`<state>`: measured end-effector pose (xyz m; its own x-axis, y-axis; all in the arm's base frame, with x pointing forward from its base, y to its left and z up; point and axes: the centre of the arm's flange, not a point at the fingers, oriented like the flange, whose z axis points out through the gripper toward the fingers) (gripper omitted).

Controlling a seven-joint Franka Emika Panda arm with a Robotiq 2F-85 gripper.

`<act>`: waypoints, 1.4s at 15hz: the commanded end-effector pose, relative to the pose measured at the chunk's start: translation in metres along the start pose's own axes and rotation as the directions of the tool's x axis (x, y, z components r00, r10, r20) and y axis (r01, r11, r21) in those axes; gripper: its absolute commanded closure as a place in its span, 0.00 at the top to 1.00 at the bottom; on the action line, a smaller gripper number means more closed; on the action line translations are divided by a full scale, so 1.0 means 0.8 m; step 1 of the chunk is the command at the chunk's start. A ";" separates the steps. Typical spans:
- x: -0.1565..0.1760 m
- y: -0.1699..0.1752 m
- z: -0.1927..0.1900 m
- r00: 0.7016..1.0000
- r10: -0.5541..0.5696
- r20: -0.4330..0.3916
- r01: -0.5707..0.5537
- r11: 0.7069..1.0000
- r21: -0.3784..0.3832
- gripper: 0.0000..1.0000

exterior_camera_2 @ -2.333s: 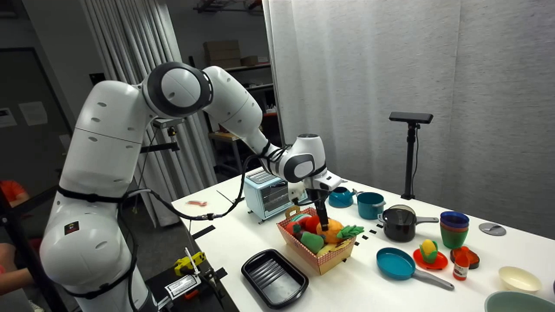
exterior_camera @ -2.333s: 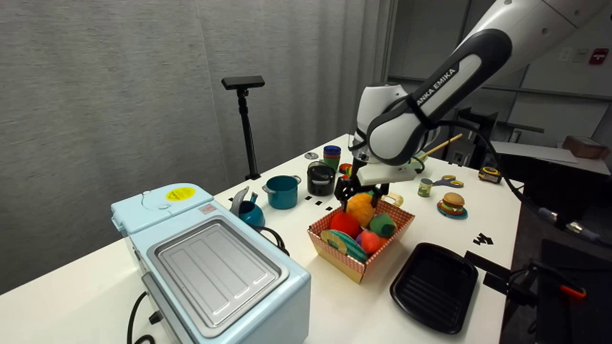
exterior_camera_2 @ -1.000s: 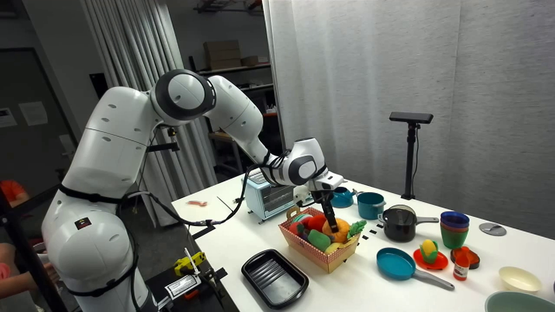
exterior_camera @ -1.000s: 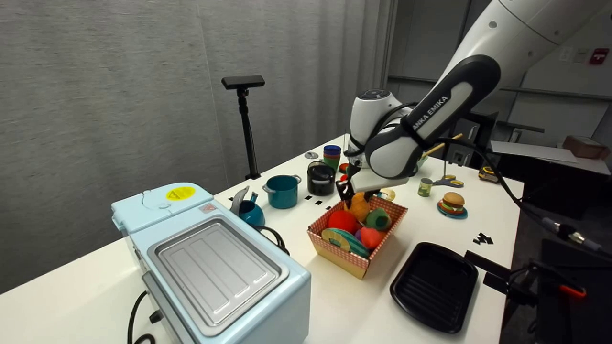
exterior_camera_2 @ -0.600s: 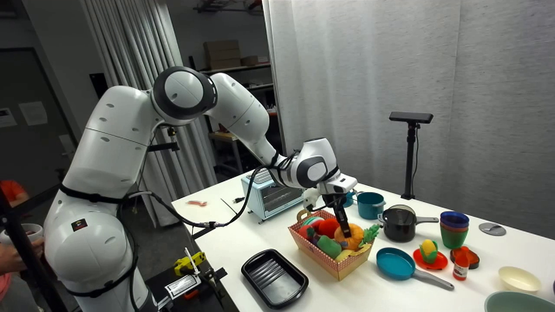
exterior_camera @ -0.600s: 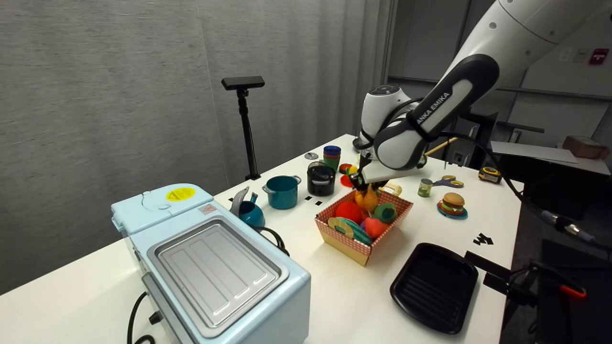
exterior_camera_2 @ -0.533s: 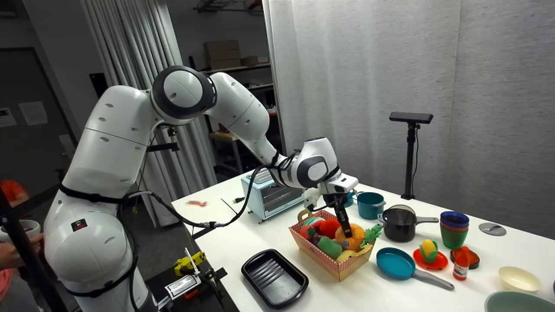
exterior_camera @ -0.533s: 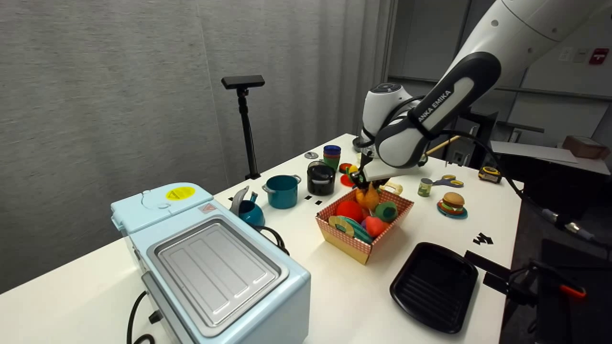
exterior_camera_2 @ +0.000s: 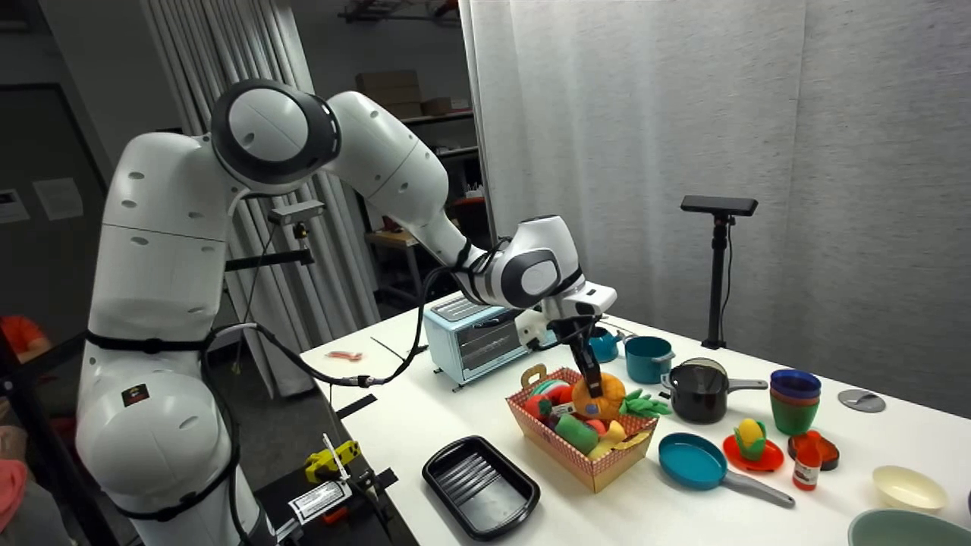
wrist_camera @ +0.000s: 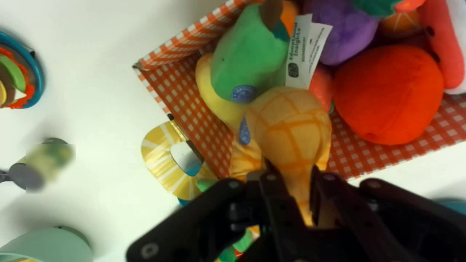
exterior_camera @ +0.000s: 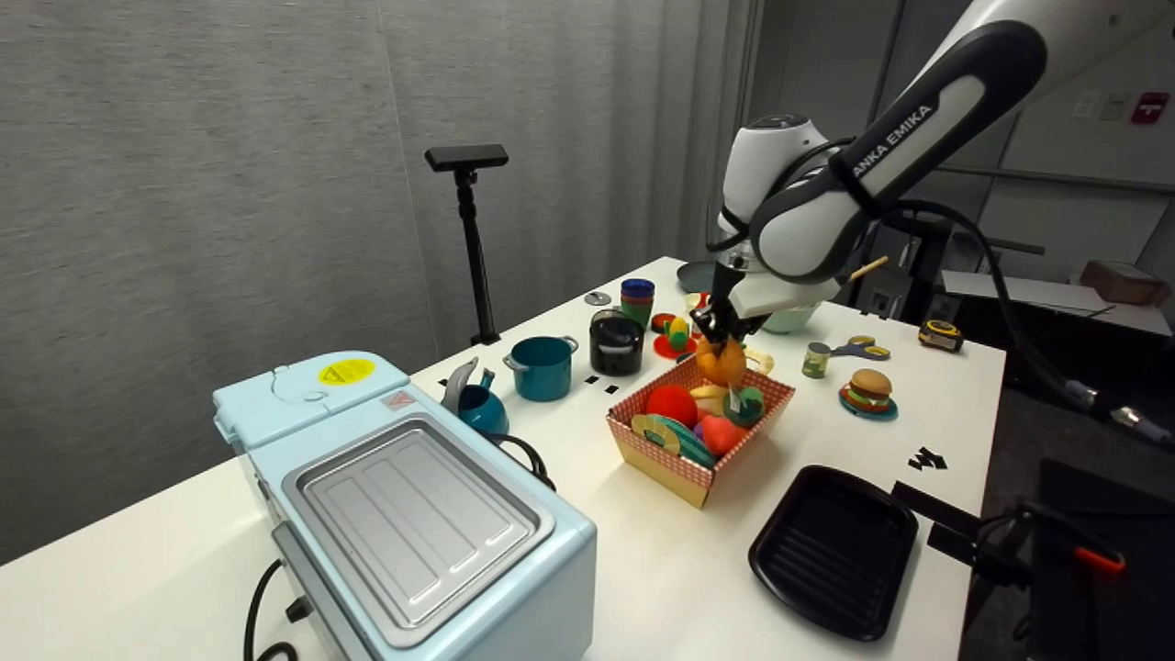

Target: Remove the yellow and red objects from the brown box and put them in the black tray

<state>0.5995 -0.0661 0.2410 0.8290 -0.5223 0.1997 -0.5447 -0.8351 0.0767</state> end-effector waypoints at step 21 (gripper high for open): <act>-0.210 0.056 0.033 0.864 -0.332 0.379 0.376 0.925 -0.047 0.04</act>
<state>0.4462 -0.0223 0.1957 0.9330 -0.2829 -0.2227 -0.2455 -0.9523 0.1812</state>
